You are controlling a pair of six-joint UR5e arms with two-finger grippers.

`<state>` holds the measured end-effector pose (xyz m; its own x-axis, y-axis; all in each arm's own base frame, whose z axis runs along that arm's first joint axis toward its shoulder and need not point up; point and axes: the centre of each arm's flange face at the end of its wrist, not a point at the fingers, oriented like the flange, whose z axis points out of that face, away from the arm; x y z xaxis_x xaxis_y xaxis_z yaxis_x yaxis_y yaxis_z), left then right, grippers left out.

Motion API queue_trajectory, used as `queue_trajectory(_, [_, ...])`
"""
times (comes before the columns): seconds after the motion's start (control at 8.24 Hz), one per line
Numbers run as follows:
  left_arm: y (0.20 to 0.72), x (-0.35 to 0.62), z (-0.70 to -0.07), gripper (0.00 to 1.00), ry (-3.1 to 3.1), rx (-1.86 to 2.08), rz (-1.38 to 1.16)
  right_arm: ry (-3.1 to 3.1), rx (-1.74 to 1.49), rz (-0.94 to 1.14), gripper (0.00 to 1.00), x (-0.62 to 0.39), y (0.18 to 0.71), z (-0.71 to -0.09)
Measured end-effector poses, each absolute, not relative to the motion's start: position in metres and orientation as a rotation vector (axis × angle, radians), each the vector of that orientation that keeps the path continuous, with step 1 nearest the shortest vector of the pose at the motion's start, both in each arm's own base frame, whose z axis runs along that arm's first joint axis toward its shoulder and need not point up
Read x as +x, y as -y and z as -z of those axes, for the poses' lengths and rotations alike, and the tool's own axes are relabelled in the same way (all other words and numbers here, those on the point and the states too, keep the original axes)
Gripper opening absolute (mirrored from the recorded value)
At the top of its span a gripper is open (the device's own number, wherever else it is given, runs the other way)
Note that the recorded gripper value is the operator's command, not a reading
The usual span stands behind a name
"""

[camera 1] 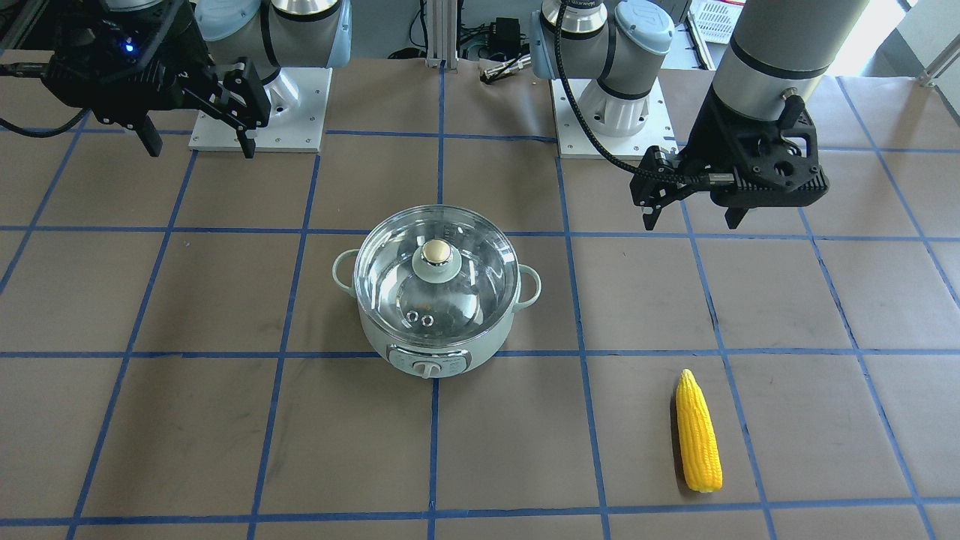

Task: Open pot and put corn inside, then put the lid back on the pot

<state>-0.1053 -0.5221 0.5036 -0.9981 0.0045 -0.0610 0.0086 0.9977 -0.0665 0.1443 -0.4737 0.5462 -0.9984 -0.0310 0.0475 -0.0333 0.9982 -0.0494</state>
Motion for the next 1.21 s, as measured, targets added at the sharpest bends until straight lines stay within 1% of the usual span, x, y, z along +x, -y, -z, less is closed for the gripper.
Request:
queue_trajectory(0.49, [0.531,-0.100,-0.497,1.00,-3.075,0.085,0.104,3.104,0.022,-0.043,1.00,0.155,0.482,-0.528])
queue_trajectory(0.73, [0.554,-0.086,-0.474,1.00,-3.066,0.176,0.080,3.120,-0.077,-0.076,1.00,0.216,0.498,-0.499])
queue_trajectory(0.97, [0.591,-0.051,-0.436,1.00,-3.063,0.241,0.072,3.138,-0.192,-0.138,1.00,0.299,0.511,-0.453])
queue_trajectory(1.21, [0.613,-0.025,-0.399,1.00,-3.069,0.250,0.027,3.145,-0.245,-0.143,1.00,0.353,0.515,-0.406])
